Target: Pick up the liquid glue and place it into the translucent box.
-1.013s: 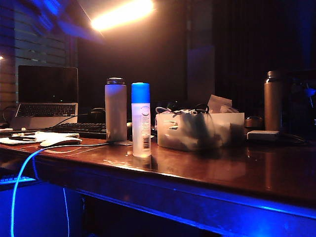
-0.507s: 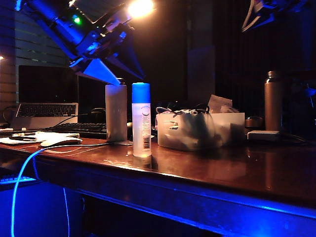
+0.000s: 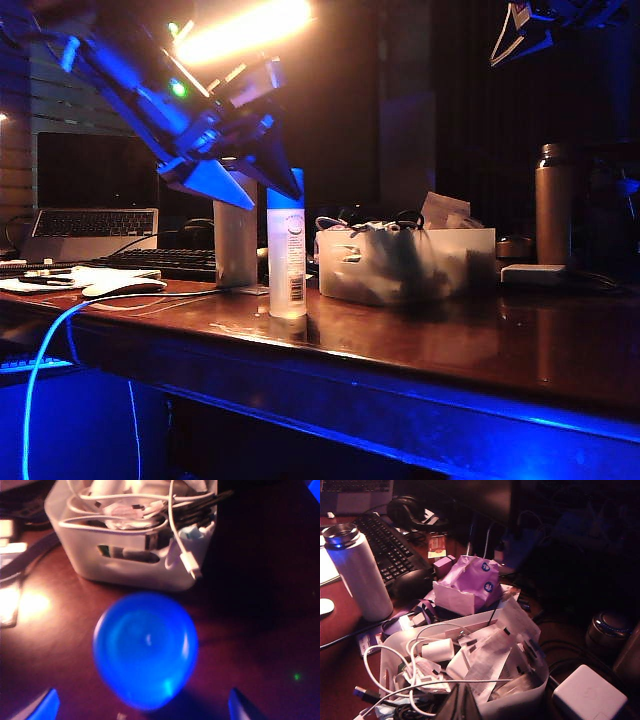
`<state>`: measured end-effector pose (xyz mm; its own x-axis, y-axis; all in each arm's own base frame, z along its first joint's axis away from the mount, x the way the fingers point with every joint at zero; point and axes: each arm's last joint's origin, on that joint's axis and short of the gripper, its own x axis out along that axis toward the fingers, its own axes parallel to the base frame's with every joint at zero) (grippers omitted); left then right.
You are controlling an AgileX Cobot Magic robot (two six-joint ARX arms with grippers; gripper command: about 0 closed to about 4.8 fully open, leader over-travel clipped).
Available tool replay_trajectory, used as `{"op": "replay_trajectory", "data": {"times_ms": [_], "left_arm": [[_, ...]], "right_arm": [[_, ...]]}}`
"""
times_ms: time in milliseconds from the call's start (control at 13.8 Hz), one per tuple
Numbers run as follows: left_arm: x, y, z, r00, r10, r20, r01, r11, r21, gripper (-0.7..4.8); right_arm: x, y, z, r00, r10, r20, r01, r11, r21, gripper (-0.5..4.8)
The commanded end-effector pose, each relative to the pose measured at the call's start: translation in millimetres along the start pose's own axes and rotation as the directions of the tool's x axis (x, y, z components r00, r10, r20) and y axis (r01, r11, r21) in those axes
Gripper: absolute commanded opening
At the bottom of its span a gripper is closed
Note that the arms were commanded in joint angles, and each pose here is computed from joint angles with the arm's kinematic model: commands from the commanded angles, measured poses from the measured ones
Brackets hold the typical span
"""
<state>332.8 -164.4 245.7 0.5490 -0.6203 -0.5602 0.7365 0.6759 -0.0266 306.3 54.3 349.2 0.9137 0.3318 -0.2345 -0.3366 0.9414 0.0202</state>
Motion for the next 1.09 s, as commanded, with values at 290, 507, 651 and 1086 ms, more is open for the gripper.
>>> {"op": "replay_trajectory", "data": {"times_ms": [290, 507, 651, 1086], "left_arm": [[5.2, -0.1, 26.4, 0.991, -0.084, 0.103, 0.086, 0.996, -0.007, 4.79], [14.8, 1.5, 21.8, 0.993, -0.092, 0.077, 0.095, 0.995, -0.031, 4.79], [16.3, 1.7, 19.8, 0.994, -0.093, 0.064, 0.095, 0.995, -0.037, 4.79], [16.2, 3.0, 20.7, 0.996, -0.056, 0.068, 0.058, 0.998, -0.029, 2.74]], "right_arm": [[-1.5, 0.6, 4.7, 1.0, 0.002, 0.029, -0.002, 1.0, -0.009, -0.01], [-1.5, 0.5, 4.6, 1.0, 0.002, 0.029, -0.001, 1.0, -0.009, -0.01], [-1.5, 0.5, 4.7, 1.0, 0.002, 0.029, -0.001, 1.0, -0.009, -0.01], [-1.5, 0.5, 4.7, 1.0, 0.002, 0.029, -0.001, 1.0, -0.009, -0.01]]}}
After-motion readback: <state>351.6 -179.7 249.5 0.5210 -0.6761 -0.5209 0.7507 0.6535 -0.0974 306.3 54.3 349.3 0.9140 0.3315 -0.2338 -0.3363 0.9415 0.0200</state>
